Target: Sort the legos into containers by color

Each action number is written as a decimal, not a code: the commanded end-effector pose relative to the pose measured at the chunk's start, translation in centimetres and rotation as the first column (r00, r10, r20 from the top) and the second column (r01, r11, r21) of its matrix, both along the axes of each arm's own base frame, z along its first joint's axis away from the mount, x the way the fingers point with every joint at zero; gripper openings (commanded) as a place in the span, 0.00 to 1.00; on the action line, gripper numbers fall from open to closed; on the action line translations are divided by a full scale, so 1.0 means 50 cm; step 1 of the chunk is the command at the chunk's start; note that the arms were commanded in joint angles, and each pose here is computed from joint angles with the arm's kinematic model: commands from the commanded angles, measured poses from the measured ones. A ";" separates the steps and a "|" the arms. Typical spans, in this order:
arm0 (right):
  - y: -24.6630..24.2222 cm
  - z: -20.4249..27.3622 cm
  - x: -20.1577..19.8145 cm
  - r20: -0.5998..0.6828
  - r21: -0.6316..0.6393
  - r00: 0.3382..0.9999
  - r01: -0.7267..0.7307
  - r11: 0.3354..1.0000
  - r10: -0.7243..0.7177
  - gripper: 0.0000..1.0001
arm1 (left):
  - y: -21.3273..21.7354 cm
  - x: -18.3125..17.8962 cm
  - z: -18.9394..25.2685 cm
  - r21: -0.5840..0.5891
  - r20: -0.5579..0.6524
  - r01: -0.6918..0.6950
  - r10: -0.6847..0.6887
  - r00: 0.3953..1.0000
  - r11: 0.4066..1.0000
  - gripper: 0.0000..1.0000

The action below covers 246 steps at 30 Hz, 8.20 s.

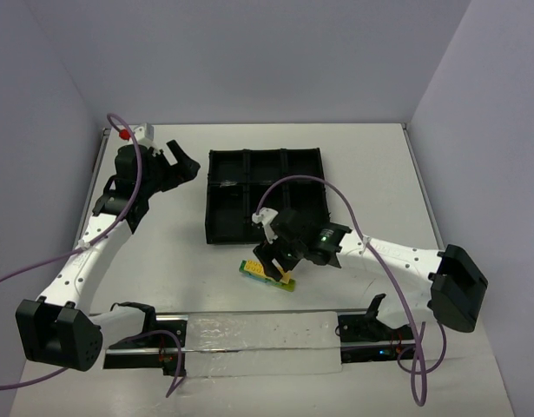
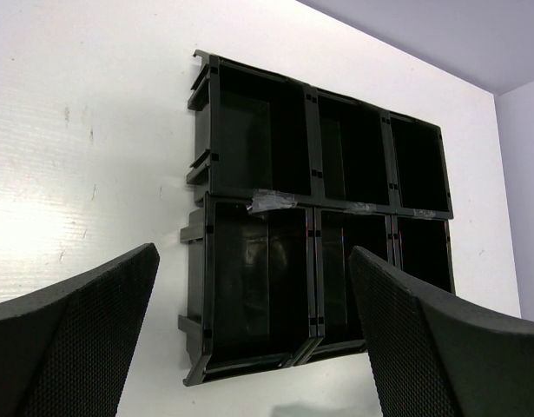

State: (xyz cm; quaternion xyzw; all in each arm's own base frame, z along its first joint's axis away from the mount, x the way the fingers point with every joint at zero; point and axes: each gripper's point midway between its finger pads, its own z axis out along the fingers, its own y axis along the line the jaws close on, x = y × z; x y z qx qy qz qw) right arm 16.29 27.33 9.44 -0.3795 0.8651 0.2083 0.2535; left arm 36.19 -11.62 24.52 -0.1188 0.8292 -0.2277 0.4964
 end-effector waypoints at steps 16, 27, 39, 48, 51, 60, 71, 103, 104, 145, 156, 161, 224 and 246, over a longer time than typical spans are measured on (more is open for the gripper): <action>0.023 -0.045 0.008 0.017 -0.116 0.999 -0.045 0.992 0.047 0.59 | -0.015 0.008 0.025 -0.022 0.043 0.027 -0.026 0.999 0.999 0.99; 0.044 0.018 0.004 0.037 -0.020 0.998 -0.051 0.998 0.052 0.27 | -0.013 0.006 0.017 -0.016 0.034 0.023 -0.022 0.999 1.000 0.99; 0.028 0.194 0.036 0.017 0.297 0.999 0.030 0.954 -0.037 0.22 | -0.017 -0.007 0.054 -0.030 0.085 0.083 -0.080 0.993 0.996 0.99; 0.004 0.289 0.120 -0.059 0.508 0.988 0.151 0.848 -0.140 0.24 | -0.102 -0.087 0.121 -0.232 0.293 0.510 -0.440 0.849 0.829 0.99; 0.006 0.311 0.146 -0.094 0.554 0.982 0.190 0.811 -0.166 0.23 | -0.129 -0.112 0.112 -0.272 0.348 0.612 -0.517 0.782 0.742 0.99; 0.032 0.396 0.170 -0.166 0.720 0.982 0.187 0.668 -0.096 0.23 | -0.165 -0.178 0.081 -0.376 0.426 0.726 -0.588 0.687 0.575 0.99; 0.056 0.443 0.185 -0.179 0.790 0.983 0.166 0.590 -0.037 0.24 | -0.232 -0.203 0.088 -0.450 0.475 0.779 -0.621 0.624 0.438 0.99; 0.090 0.443 0.151 -0.216 0.839 0.961 0.094 0.536 0.171 0.25 | -0.264 -0.242 0.190 -0.393 0.647 0.877 -0.595 0.477 0.276 0.88; 0.091 0.441 0.152 -0.220 0.838 0.960 0.097 0.537 0.171 0.24 | -0.264 -0.244 0.193 -0.391 0.650 0.879 -0.595 0.473 0.272 0.88; 0.110 0.402 0.146 -0.245 0.834 0.943 0.086 0.546 0.225 0.61 | -0.278 -0.264 0.209 -0.399 0.672 0.890 -0.591 0.447 0.219 0.00; 0.100 0.391 0.141 -0.258 0.820 0.941 0.094 0.565 0.217 0.81 | -0.283 -0.259 0.193 -0.379 0.647 0.892 -0.619 0.445 0.245 0.00; 0.082 0.373 0.134 -0.257 0.787 0.946 0.088 0.611 0.195 0.91 | -0.283 -0.259 0.189 -0.367 0.636 0.893 -0.631 0.444 0.260 0.00; -0.245 0.106 0.343 -0.082 0.222 0.661 0.742 0.633 -0.746 0.00 | -0.219 -0.127 0.131 -0.336 0.389 0.667 -0.547 0.741 0.665 0.00; -0.130 0.254 0.305 -0.061 0.507 0.894 0.411 0.757 -0.445 0.70 | -0.264 -0.168 0.120 -0.394 0.458 0.828 -0.696 0.553 0.399 0.00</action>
